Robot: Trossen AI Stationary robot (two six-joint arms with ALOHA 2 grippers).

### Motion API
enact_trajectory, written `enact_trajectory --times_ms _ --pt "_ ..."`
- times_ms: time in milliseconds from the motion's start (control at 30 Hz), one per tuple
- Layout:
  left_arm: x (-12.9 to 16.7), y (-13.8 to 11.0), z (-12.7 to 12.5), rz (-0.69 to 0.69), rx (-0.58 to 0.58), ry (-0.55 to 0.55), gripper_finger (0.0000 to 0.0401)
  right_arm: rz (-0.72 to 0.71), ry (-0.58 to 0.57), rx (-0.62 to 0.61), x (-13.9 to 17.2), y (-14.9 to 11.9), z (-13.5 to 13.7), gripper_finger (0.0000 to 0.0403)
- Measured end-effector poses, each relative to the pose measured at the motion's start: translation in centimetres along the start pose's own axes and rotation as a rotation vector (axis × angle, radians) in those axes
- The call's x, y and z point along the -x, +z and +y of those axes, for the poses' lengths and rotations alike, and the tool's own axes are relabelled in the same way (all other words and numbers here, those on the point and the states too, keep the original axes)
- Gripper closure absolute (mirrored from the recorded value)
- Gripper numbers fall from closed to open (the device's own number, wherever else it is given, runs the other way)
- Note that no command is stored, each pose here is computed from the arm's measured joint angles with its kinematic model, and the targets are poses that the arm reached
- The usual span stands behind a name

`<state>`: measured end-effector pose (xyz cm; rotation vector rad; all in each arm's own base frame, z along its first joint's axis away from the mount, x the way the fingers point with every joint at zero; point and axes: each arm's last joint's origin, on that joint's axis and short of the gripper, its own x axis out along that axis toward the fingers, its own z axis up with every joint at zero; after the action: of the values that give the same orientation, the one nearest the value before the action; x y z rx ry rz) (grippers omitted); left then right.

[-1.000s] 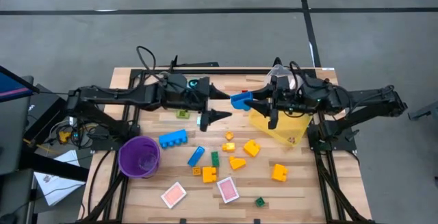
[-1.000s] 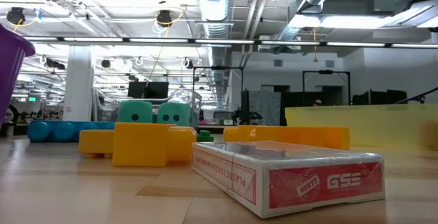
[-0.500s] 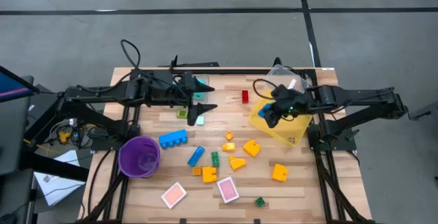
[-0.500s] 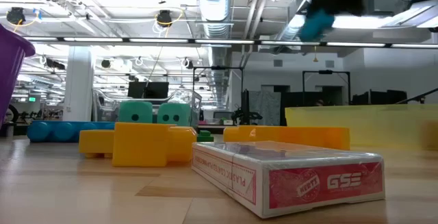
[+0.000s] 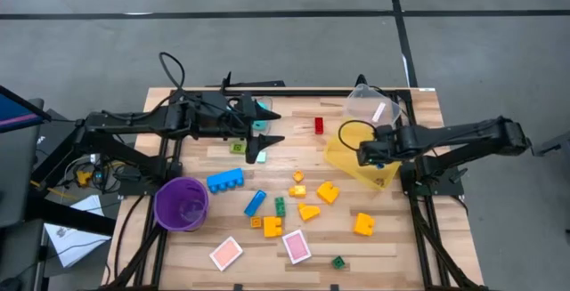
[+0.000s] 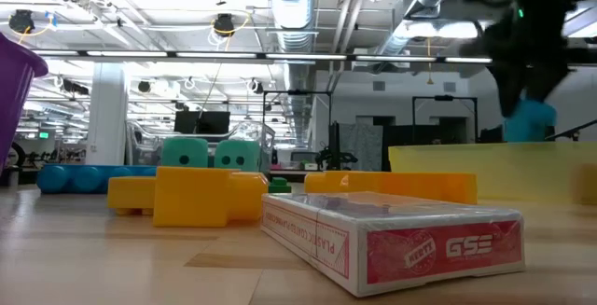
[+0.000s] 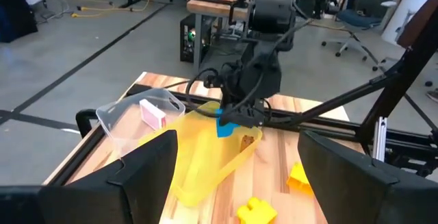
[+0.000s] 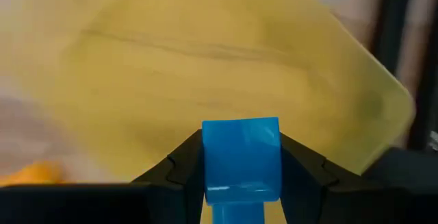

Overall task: Pick & Place Toys
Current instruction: Put the blue game piece into the yellow bin

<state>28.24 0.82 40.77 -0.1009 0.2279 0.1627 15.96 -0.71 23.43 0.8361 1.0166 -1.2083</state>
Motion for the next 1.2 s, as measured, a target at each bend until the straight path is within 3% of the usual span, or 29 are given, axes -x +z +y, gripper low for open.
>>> enact_trajectory --times_ms 233,767,933,1200 --pt "-0.3 0.0 0.0 -0.012 0.003 0.002 0.0105 -0.028 -0.163 -0.056 -3.4 -0.3 -1.9 0.0272" --pt "-0.3 0.1 0.0 -0.019 0.034 0.001 0.0105 -0.115 -0.246 0.402 -4.3 0.5 -2.4 0.0272" --pt "-0.3 0.1 0.0 -0.019 0.048 0.001 0.0105 -0.135 -0.191 0.484 -4.4 0.7 -1.7 0.0272" --pt "-0.3 0.1 0.0 -0.018 0.079 0.0 0.0105 -0.04 -0.225 0.388 -6.6 -0.7 -3.1 0.0272"
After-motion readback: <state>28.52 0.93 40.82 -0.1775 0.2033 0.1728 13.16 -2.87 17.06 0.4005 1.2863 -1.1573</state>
